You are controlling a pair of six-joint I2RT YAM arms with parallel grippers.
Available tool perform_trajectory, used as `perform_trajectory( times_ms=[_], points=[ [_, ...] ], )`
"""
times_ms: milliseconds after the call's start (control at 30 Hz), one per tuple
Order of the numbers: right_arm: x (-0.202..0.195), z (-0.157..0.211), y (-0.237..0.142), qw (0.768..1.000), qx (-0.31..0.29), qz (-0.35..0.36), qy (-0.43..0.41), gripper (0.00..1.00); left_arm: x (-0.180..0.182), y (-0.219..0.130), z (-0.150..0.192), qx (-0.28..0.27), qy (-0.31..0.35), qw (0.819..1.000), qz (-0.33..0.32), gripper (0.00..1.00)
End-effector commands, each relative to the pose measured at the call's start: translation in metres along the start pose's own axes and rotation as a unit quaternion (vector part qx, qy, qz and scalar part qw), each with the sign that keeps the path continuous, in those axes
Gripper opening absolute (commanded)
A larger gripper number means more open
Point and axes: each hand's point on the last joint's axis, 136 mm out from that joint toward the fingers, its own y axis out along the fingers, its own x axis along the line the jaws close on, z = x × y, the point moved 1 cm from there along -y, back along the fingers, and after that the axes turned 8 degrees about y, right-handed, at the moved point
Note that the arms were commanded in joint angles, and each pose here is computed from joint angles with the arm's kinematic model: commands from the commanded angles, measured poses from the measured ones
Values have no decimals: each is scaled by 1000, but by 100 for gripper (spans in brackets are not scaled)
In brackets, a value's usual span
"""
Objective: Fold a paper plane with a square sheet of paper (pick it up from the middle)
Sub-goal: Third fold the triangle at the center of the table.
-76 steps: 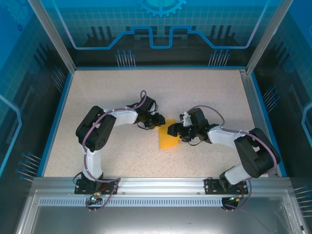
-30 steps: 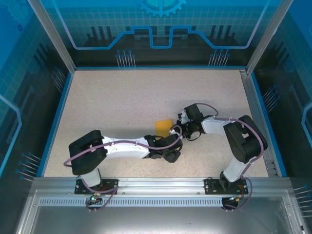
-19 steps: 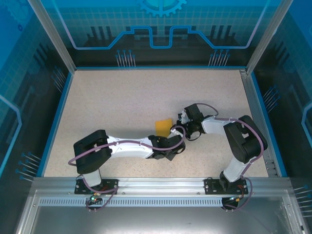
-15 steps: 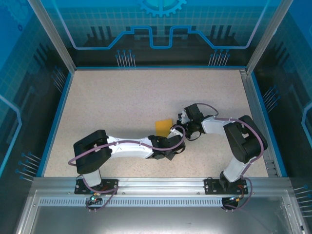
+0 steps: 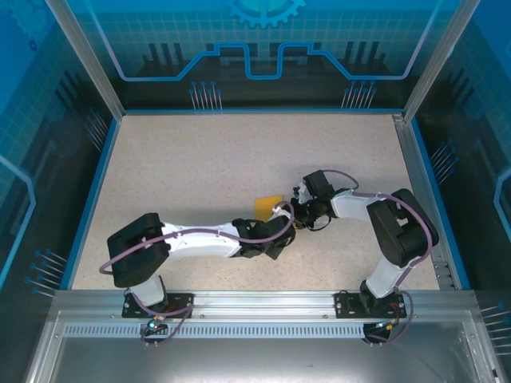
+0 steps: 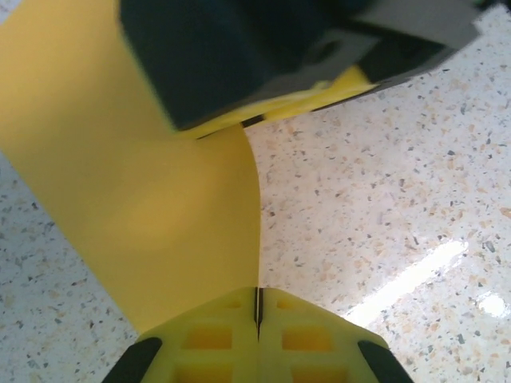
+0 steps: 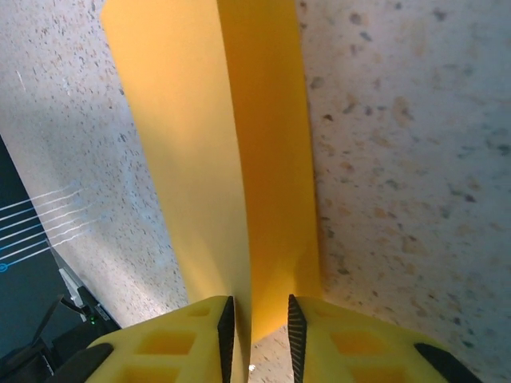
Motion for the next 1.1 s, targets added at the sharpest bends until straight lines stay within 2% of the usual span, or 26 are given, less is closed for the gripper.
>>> perform_trajectory(
  times_ms=[0,167,400,567,733,1067],
  points=[
    [1,-7,-20,1000,-22,7,-5,31,-5,-9,-7,-14,-30,996,79,1],
    [11,-12,-36,999,-43,13,-30,33,-3,-10,-7,-10,-61,986,152,1],
    [36,-17,-24,998,-22,7,-66,20,6,-5,-2,7,-91,976,199,2],
    [43,-25,-7,996,-8,34,-85,17,16,-3,-1,7,-109,972,209,3],
    [30,-31,13,993,8,85,-86,15,21,-3,-2,6,-117,969,217,4],
    [11,-33,27,985,29,137,-99,14,34,5,2,20,-134,965,224,6]
  ],
)
